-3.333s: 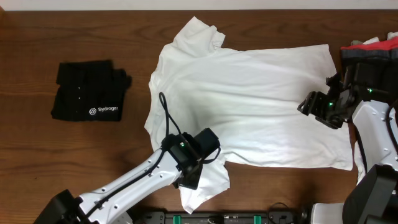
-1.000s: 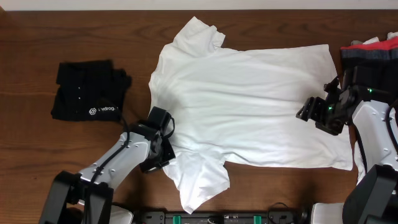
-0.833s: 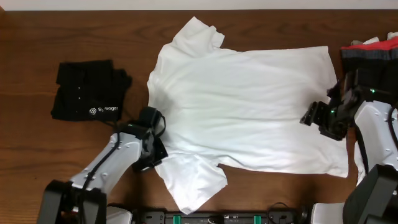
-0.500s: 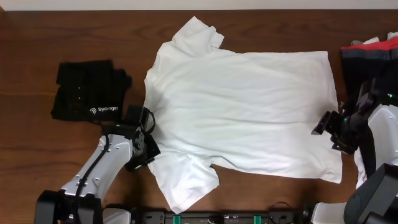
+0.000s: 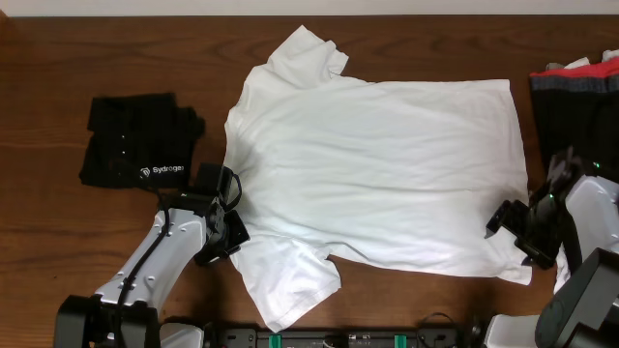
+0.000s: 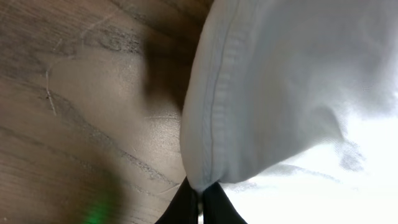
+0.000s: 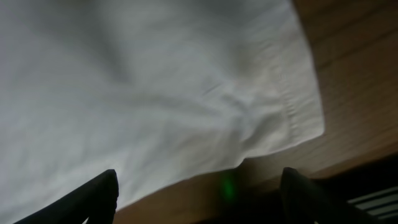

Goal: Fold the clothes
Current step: 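Move the right gripper down and grasp the shirt's lower-right hem corner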

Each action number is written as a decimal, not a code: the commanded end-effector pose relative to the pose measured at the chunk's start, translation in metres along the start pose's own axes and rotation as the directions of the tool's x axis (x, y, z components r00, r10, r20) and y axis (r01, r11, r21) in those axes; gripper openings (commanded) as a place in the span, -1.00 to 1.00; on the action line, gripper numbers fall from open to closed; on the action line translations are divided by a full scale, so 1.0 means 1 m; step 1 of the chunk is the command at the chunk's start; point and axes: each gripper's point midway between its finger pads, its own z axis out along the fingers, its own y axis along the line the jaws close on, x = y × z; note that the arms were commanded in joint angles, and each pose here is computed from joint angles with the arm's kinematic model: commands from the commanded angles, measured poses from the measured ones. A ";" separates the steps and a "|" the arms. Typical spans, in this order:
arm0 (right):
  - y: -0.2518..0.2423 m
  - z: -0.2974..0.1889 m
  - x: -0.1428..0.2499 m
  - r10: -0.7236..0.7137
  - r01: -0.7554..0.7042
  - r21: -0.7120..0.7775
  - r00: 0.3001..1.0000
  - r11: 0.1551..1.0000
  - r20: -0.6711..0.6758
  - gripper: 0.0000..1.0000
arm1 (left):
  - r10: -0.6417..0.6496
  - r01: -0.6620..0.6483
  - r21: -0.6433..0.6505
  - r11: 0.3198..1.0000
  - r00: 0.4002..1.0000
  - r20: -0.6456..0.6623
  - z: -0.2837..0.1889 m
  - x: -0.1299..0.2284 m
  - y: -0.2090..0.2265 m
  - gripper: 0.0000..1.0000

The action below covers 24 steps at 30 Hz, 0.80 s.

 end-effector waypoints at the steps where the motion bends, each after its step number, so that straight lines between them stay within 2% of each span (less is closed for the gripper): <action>1: -0.019 0.004 -0.007 0.108 -0.109 0.026 0.994 0.994 0.027 0.62 | 0.013 -0.012 -0.019 1.000 1.000 0.013 0.000 -0.001 0.005 -0.88; 11: -0.042 0.029 -0.005 0.294 -0.294 -0.003 0.956 0.956 0.020 0.67 | 0.013 -0.012 -0.019 1.000 1.000 0.014 0.000 -0.002 0.005 -0.88; 21: -0.044 0.048 0.005 0.305 -0.305 -0.002 0.952 0.952 0.009 0.64 | 0.013 -0.012 -0.019 1.000 1.000 0.013 0.000 -0.002 0.005 -0.86; 23: -0.044 0.048 0.004 0.305 -0.305 -0.003 0.952 0.952 0.011 0.50 | 0.013 -0.012 -0.018 1.000 1.000 0.014 0.000 -0.002 0.005 -0.87; 24: -0.044 0.048 0.003 0.306 -0.306 -0.005 0.952 0.952 0.016 0.35 | 0.013 -0.012 -0.018 1.000 1.000 0.015 0.000 -0.002 0.005 -0.86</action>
